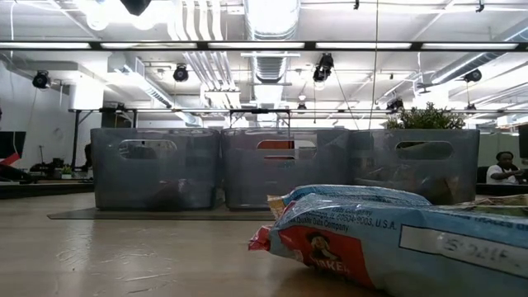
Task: Pick and place Granola Bars by type
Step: Put the blue granola bar into the middle black bin
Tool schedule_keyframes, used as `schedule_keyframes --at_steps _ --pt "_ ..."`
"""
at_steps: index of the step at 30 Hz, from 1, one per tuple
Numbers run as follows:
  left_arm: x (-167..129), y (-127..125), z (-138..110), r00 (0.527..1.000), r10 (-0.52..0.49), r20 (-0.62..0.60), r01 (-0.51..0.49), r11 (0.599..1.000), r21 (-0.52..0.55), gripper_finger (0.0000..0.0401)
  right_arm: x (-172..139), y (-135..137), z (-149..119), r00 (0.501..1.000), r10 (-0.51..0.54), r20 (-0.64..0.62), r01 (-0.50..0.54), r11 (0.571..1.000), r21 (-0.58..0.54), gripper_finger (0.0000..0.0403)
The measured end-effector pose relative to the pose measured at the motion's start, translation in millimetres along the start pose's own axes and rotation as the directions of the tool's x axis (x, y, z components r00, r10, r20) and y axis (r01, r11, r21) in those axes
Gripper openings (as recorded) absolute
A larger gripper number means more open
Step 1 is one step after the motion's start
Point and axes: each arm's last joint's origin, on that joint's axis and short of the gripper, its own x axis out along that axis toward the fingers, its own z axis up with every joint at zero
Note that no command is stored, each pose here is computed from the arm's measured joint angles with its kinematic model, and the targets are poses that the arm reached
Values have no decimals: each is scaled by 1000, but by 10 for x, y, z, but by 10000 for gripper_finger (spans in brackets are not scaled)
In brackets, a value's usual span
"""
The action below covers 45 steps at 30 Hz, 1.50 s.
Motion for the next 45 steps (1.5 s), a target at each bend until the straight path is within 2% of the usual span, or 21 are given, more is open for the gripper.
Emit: schedule_keyframes --at_steps 8,17,21,32,40,45 --pt "0 1 -5 1000 1 -5 -1 1000 1 0 20 -17 -2 1000 -2 0 2 1000 -7 248" --pt "0 3 -22 1000 4 -23 -4 1000 5 0 56 -58 -7 1000 -21 1 21 999 -46 244" --pt "0 5 -33 999 5 -34 -5 1000 7 0 163 -111 -23 996 -84 -2 83 995 -52 240" --pt "6 8 -57 998 10 -59 -9 1000 12 0 727 -168 -150 952 -233 -197 215 971 -108 240" --pt "5 8 -57 998 10 -58 -9 1000 11 0 913 -166 -172 904 -371 -212 354 928 -117 240" --pt "5 9 -60 998 10 -61 -10 1000 11 0 978 -129 -143 884 -421 -205 404 907 -121 239"
